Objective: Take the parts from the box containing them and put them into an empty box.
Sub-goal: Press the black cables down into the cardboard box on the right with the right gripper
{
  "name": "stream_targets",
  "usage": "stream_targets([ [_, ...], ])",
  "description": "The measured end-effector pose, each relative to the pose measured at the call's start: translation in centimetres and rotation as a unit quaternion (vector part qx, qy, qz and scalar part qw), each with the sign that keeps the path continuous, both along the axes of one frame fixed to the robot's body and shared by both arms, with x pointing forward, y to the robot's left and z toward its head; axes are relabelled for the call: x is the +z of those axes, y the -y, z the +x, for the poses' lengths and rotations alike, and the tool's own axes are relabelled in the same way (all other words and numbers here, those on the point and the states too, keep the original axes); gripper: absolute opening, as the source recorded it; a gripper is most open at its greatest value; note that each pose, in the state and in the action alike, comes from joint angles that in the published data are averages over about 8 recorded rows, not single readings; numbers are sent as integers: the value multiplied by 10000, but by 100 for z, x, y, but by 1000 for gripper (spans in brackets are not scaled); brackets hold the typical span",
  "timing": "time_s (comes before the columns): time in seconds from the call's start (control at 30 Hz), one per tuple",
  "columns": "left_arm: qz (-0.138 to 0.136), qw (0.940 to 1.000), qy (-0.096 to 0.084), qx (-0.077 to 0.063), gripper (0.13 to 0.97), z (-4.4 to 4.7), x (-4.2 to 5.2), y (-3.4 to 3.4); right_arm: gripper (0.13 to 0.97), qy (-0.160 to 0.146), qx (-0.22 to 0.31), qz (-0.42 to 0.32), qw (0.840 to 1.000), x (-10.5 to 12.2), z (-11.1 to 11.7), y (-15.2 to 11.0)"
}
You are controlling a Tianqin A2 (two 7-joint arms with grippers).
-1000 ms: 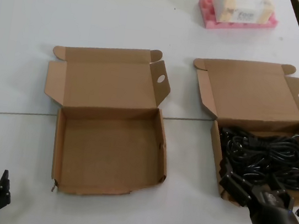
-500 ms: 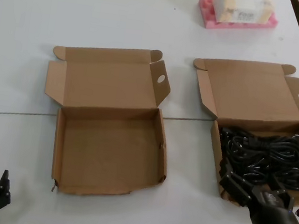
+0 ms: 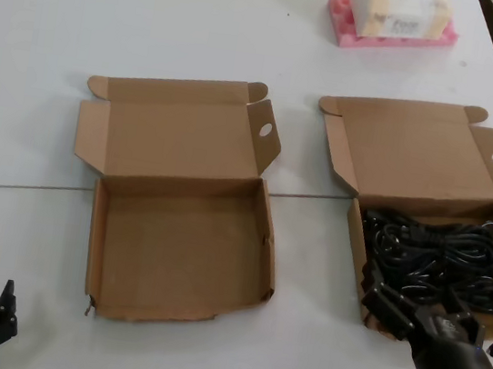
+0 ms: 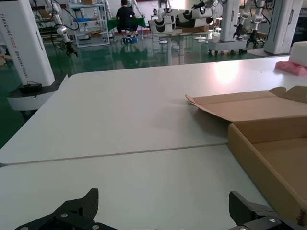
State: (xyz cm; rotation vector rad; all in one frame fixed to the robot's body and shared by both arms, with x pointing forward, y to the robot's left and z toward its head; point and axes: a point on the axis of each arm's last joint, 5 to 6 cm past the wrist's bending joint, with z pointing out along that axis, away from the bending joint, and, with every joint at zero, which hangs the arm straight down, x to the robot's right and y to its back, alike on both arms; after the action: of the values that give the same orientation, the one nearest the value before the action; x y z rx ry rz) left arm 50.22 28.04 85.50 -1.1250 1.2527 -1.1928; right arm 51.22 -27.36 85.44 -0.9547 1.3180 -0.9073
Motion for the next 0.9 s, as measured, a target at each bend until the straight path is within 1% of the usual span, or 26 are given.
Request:
stream_targets([
  [0.13,0,10000,0,0,966,0,0,0,966,4,-48,-20,10000,10,-9,27],
  [0.27,0,10000,0,0,966,0,0,0,966,35,-215,-67,9997,57,-43,118],
  [0.43,0,10000,0,0,966,0,0,0,966,141,-456,-189,9987,206,-107,266],
  [0.53,0,10000,0,0,966,0,0,0,966,225,-498,-398,9977,327,-121,312],
  [0.63,0,10000,0,0,966,0,0,0,966,318,-440,-815,9952,432,-107,313],
  [0.73,0,10000,0,0,966,0,0,0,966,434,-322,-1431,9882,492,-81,303],
  [0.8,0,10000,0,0,966,0,0,0,966,521,-231,-1895,9802,507,-63,312],
  [0.9,0,10000,0,0,966,0,0,0,966,669,-86,-2605,9631,508,-36,364],
])
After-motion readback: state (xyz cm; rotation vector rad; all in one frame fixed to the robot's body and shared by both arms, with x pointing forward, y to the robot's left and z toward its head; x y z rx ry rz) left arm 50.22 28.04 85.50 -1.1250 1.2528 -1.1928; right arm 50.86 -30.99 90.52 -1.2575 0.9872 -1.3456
